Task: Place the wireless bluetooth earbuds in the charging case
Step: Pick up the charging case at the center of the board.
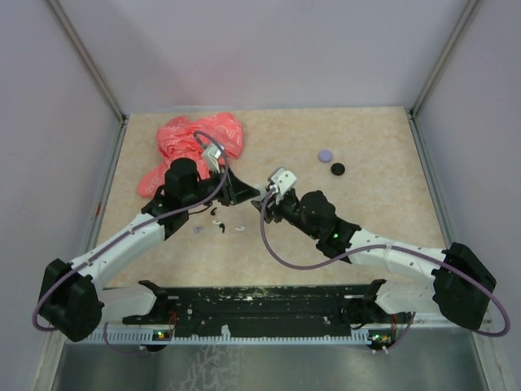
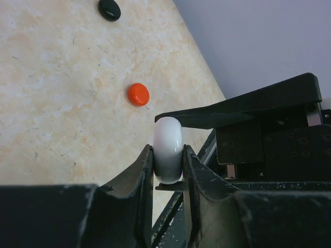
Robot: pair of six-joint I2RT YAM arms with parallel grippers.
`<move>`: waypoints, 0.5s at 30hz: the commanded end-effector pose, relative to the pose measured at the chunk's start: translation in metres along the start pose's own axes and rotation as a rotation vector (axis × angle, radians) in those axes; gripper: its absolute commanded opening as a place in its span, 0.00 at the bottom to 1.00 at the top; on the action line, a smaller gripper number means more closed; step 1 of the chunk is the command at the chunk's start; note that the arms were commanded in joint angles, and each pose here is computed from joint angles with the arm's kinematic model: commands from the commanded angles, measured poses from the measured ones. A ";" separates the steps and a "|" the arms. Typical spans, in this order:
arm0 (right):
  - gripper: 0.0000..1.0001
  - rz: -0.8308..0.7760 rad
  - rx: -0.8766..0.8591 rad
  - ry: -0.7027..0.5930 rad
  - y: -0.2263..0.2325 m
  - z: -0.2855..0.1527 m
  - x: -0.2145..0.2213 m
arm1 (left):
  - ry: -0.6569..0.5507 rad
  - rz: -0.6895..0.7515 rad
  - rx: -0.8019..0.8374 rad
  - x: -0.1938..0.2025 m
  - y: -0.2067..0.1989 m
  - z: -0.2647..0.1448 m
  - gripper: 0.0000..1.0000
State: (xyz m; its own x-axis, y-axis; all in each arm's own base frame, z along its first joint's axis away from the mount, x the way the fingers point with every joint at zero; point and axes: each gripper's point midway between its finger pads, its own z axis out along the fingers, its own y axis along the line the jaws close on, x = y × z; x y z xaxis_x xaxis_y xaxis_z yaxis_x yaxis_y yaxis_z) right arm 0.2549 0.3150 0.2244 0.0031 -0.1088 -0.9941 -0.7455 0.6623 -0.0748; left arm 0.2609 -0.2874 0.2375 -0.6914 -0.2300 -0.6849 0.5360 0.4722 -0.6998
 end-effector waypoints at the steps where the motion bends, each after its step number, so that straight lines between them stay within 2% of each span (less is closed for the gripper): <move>1: 0.53 -0.028 -0.080 -0.083 0.011 -0.008 -0.028 | -0.052 0.132 0.010 -0.020 -0.010 -0.003 0.07; 5: 0.60 0.015 -0.199 -0.071 0.013 -0.018 -0.028 | -0.064 0.252 -0.005 -0.026 -0.012 -0.013 0.04; 11: 0.64 0.072 -0.411 -0.109 0.021 -0.042 -0.040 | -0.050 0.453 0.077 -0.031 -0.034 -0.026 0.03; 15: 0.64 0.108 -0.508 -0.142 0.025 -0.051 -0.049 | 0.007 0.568 0.168 -0.027 -0.051 -0.032 0.03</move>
State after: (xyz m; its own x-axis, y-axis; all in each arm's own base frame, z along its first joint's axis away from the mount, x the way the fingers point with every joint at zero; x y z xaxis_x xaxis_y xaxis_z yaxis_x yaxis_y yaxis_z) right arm 0.2334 0.2930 0.2506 -0.0317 -0.0144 -0.9994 -0.9097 0.4145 0.0229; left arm 0.2529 -0.2746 0.2745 -0.4258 -0.0682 -0.9022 0.7763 0.4848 -0.4030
